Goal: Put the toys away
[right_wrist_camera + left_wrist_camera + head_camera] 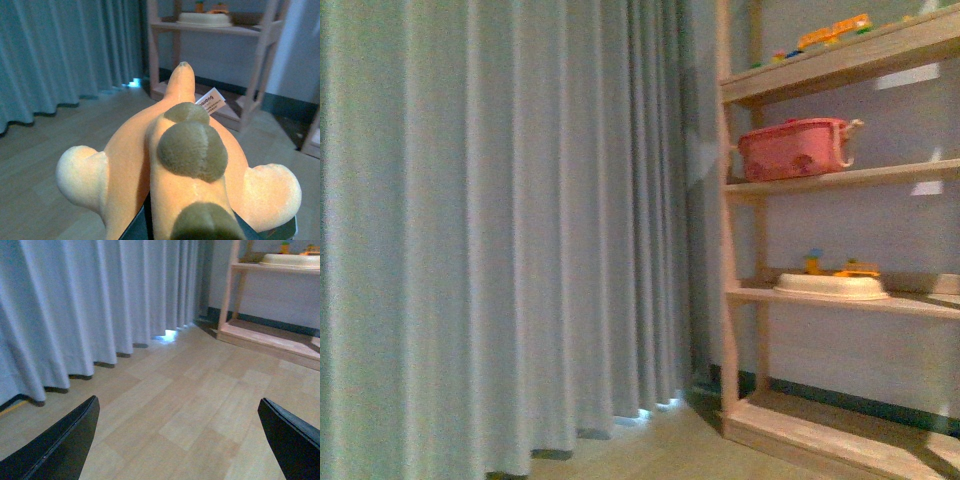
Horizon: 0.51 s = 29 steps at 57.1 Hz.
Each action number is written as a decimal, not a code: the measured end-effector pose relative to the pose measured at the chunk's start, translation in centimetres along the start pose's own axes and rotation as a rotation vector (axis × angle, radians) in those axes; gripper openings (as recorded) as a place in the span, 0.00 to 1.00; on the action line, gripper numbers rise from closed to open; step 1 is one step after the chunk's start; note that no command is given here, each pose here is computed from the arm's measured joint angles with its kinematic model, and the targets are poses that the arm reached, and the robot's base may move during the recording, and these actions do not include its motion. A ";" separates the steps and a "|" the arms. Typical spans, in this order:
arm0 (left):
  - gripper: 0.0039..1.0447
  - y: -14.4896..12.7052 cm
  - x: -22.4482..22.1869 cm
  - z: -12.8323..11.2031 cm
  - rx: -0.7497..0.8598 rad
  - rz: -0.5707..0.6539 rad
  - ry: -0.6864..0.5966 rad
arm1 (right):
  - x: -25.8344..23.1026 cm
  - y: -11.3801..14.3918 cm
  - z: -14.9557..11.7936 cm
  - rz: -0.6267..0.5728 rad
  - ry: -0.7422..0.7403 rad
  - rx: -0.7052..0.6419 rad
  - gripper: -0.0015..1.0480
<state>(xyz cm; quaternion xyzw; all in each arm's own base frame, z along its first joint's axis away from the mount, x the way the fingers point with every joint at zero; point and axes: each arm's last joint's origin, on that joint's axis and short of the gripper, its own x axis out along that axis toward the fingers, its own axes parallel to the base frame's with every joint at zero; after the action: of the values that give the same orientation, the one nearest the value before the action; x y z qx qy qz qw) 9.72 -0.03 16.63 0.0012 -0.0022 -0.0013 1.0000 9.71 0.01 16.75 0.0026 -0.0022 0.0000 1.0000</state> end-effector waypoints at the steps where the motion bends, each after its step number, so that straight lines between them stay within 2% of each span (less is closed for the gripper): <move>1: 0.94 0.0 0.0 0.0 0.000 -0.001 0.000 | 0.0 0.0 0.0 0.000 0.000 0.000 0.07; 29: 0.94 0.0 0.0 0.0 0.000 0.003 0.000 | 0.0 0.0 0.0 0.004 0.000 0.000 0.07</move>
<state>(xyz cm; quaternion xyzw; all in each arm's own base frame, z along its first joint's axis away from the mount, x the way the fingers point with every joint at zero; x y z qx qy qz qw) 9.72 -0.02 16.63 0.0012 -0.0020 0.0000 1.0000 9.72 0.02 16.76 0.0024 -0.0024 0.0021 1.0000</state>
